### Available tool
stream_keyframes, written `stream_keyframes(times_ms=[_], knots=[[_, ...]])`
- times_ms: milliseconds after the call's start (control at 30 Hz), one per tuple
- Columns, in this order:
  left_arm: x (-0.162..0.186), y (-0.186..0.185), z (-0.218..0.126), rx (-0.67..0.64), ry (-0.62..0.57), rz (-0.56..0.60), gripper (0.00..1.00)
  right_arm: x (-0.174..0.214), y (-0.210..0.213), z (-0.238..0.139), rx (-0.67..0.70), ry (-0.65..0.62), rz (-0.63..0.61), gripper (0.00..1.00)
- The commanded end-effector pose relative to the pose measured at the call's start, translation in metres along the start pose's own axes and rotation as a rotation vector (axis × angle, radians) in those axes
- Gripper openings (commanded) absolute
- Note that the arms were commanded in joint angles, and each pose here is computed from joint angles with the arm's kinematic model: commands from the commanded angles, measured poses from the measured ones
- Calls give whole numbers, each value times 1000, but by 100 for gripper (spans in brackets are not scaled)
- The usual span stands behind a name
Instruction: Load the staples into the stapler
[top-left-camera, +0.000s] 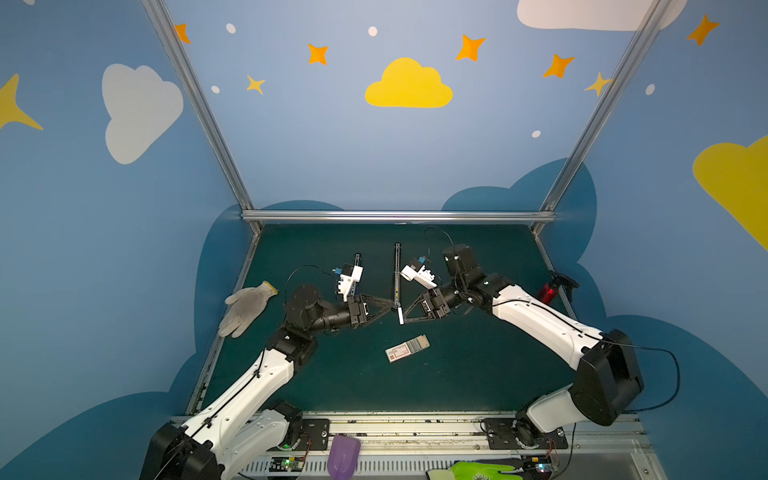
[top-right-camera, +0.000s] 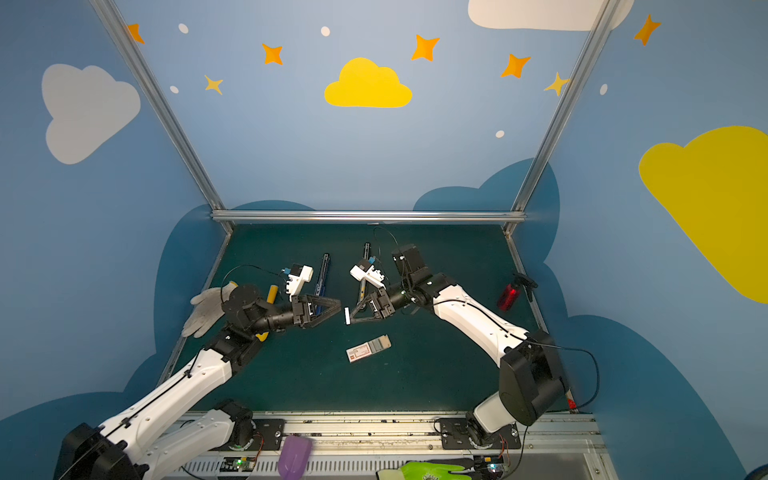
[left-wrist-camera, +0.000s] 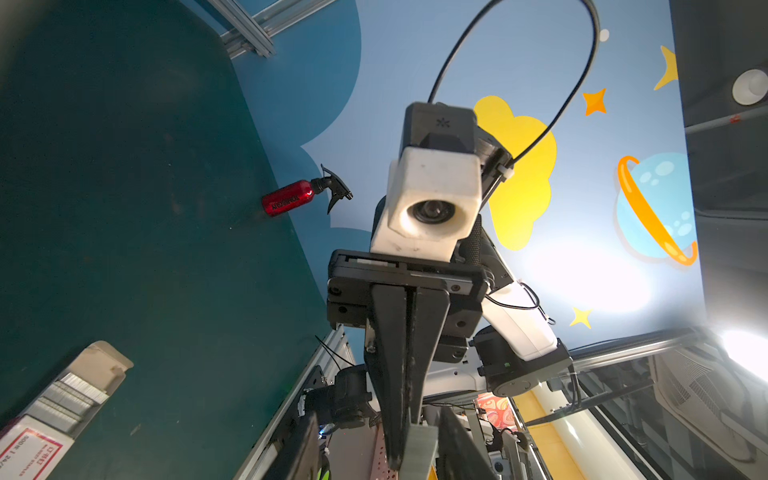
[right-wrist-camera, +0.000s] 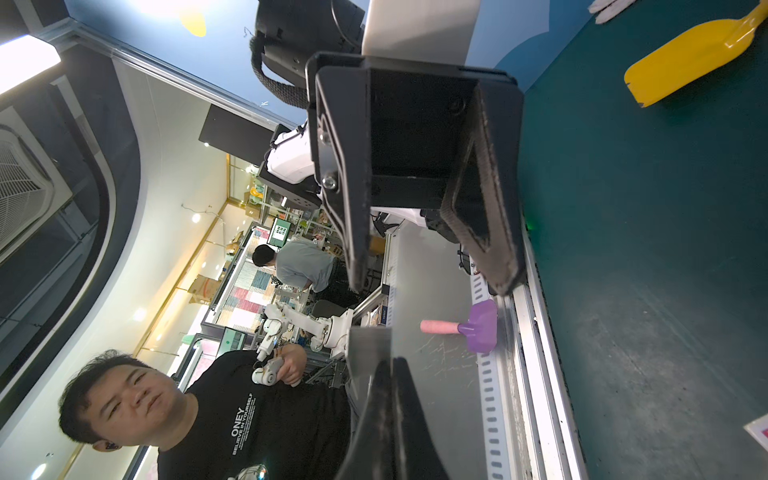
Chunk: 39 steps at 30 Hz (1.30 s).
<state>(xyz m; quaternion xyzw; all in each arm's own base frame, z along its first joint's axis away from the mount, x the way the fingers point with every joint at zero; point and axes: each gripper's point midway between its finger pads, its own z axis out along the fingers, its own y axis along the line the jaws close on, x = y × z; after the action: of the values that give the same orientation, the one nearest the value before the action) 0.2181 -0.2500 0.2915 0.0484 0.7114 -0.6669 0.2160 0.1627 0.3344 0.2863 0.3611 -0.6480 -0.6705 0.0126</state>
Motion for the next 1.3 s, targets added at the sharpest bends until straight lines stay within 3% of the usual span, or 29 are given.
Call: stream_keyframes(times_ms=[0,867,1100,1267], knots=[[2,-19,2,54,22,47,46,-1,2,0,-30,9,-5,0],[10,-30,12,74,60,64,18,1,-9,2,-33,10,27,0],[10,-29,11,58,48,64,15,-1,-13,0,-22,1,38,0],[9,-27,9,42,39,63,13,-3,-19,-5,4,-21,54,13]])
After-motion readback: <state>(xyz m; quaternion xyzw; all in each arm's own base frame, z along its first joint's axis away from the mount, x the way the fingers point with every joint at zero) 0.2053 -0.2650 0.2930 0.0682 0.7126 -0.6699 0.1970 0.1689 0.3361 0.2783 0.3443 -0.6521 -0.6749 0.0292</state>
